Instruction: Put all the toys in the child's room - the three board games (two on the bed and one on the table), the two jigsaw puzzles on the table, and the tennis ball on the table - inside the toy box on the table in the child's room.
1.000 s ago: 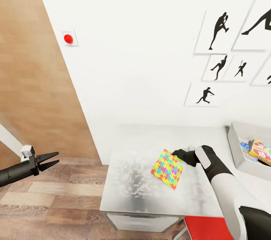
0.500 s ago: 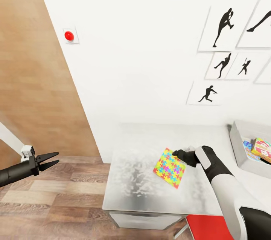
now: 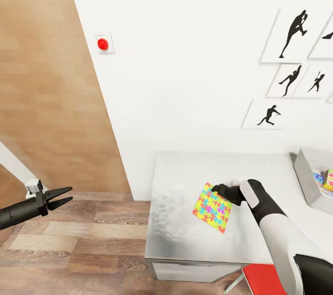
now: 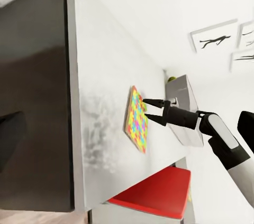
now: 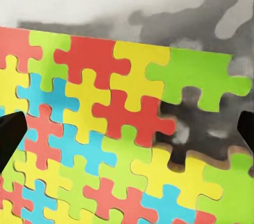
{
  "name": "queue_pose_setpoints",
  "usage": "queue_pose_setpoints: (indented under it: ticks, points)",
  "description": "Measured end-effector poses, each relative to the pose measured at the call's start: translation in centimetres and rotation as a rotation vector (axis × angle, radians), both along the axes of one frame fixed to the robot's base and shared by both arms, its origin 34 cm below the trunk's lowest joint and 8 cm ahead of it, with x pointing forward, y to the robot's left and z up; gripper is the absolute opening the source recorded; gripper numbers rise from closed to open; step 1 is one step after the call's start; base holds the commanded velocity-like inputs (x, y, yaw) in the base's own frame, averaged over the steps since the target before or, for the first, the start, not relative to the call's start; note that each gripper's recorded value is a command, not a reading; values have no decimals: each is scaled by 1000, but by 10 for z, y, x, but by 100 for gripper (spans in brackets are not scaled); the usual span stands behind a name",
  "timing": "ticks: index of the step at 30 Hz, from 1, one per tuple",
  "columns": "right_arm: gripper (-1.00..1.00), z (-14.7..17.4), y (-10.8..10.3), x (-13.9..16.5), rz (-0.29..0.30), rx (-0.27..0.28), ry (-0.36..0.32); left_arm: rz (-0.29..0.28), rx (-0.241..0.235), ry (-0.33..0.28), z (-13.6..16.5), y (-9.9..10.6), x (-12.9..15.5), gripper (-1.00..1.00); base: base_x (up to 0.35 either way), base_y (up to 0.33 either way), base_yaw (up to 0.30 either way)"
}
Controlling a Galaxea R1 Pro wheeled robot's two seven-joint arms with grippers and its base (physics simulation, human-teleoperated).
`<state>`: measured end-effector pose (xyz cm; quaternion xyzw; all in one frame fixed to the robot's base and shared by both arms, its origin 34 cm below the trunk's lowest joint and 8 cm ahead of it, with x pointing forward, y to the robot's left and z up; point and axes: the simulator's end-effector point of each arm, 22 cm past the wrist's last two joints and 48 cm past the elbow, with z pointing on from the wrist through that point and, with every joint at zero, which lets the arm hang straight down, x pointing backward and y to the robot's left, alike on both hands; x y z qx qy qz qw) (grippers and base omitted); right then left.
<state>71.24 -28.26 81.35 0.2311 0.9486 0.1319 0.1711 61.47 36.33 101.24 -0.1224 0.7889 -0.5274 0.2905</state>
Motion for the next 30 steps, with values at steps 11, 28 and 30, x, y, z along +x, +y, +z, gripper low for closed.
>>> queue_pose_setpoints:
  ticks: [11,28,30]
  points:
    - [100,0,0,0,1,0,0,1,0,0,0,0,0,100,0,153,0]
    - [100,0,1,0,2,1,0,1,0,0,0,0,0,100,0,278,0]
    - [100,0,1,0,2,1,0,1,0,-1,0,0,0,100,-21,281,0]
